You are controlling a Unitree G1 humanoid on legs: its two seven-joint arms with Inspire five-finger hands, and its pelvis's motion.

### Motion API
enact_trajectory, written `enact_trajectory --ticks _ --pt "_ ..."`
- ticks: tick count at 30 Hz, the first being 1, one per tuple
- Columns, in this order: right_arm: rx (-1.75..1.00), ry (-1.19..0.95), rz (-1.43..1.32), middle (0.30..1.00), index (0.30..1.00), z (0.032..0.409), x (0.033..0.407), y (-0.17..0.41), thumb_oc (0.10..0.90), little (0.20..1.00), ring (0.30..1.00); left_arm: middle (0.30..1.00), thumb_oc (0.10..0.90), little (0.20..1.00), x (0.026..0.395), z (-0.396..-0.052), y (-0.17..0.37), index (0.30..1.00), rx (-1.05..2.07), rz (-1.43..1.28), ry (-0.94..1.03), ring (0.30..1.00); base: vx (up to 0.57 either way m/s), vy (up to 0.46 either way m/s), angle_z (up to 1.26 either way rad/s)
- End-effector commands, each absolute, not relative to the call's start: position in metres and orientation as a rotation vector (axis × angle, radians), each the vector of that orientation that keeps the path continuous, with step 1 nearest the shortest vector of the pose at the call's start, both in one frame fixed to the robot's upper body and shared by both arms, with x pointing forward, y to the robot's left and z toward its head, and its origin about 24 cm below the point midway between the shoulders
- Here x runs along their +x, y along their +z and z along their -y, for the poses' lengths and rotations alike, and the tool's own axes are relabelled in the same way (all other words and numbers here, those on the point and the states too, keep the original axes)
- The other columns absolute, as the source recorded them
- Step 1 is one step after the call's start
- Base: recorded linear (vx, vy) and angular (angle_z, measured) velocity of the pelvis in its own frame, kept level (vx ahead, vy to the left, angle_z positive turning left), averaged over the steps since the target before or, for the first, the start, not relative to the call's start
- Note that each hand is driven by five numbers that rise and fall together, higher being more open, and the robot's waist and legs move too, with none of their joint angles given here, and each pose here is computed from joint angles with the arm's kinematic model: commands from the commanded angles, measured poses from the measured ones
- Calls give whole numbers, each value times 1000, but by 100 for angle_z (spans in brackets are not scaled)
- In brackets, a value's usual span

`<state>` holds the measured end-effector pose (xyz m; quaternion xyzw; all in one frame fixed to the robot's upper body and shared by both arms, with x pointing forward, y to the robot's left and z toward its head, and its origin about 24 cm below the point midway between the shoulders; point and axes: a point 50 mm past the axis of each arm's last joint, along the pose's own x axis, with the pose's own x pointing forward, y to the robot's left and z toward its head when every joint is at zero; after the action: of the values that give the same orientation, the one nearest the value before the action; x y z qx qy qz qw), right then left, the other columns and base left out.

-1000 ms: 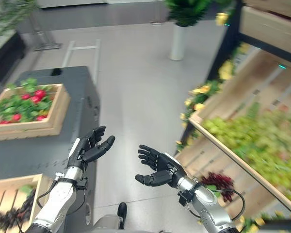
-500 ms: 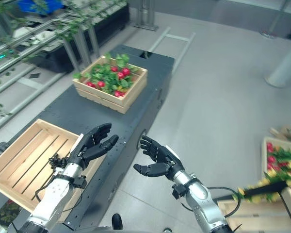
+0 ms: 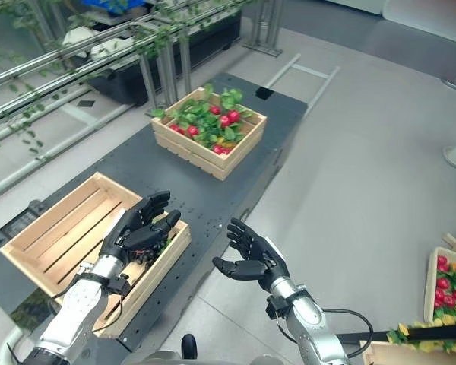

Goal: Pick up the fruits from the basket on one side to the basket on the other side

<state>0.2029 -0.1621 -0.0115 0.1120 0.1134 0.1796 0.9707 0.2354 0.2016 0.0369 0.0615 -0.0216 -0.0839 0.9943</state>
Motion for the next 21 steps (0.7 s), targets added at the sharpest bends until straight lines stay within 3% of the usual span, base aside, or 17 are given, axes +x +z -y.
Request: enact_trajectory --ticks 1,13,21 --pt "288 346 67 900 900 166 222 33 800 900 900 900 800 900 248 -184 83 900 116 308 -205 900 99 -264 83" --pt "241 427 41 900 900 173 215 37 800 900 900 900 800 900 239 -199 81 900 136 303 -97 900 101 -286 54" --pt "238 322 16 900 900 187 216 32 800 900 900 900 800 900 247 -205 85 900 283 349 -8 900 68 -34 45"
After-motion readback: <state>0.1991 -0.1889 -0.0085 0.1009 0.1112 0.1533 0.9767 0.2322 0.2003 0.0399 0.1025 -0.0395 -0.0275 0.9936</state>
